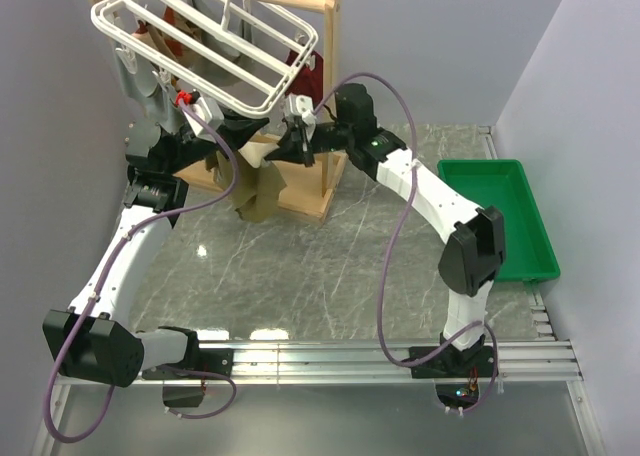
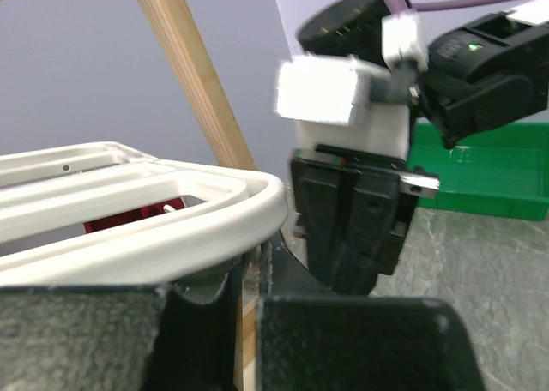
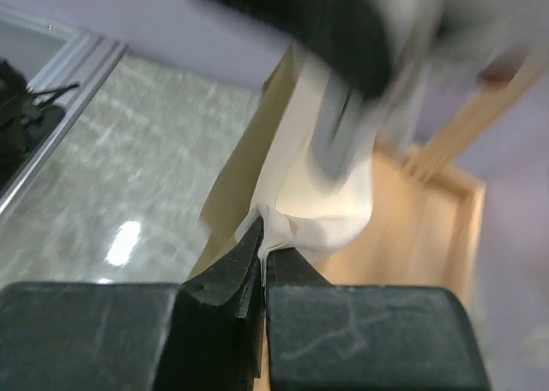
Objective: Clip the underwear to the hanger
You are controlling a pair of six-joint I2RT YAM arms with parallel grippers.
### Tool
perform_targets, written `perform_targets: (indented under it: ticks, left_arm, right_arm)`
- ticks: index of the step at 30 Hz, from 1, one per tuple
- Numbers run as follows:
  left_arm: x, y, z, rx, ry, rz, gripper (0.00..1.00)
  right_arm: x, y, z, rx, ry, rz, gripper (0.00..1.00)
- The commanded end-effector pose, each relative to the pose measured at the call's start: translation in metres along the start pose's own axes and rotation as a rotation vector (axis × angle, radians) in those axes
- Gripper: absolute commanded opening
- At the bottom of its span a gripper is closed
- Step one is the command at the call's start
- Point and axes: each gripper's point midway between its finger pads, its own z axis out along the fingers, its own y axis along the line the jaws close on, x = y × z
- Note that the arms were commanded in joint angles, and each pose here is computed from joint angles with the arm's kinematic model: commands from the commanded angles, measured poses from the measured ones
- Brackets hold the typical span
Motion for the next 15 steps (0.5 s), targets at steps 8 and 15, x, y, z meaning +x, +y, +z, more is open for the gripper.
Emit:
perform_targets:
  ticks: [8,15]
  left_arm:
    - [0.010,-0.015,0.001,0.016,0.051,-0.227,0.00]
    - [0.017,-0.003,0.002,-0.062,0.092,-0.293,0.00]
  right_arm:
    - [0.022,-0.004,-0.034,0.316,0.079,0.257,0.00]
    - [0.035,0.011,-0.020,0.352,0.111,0.503,0.00]
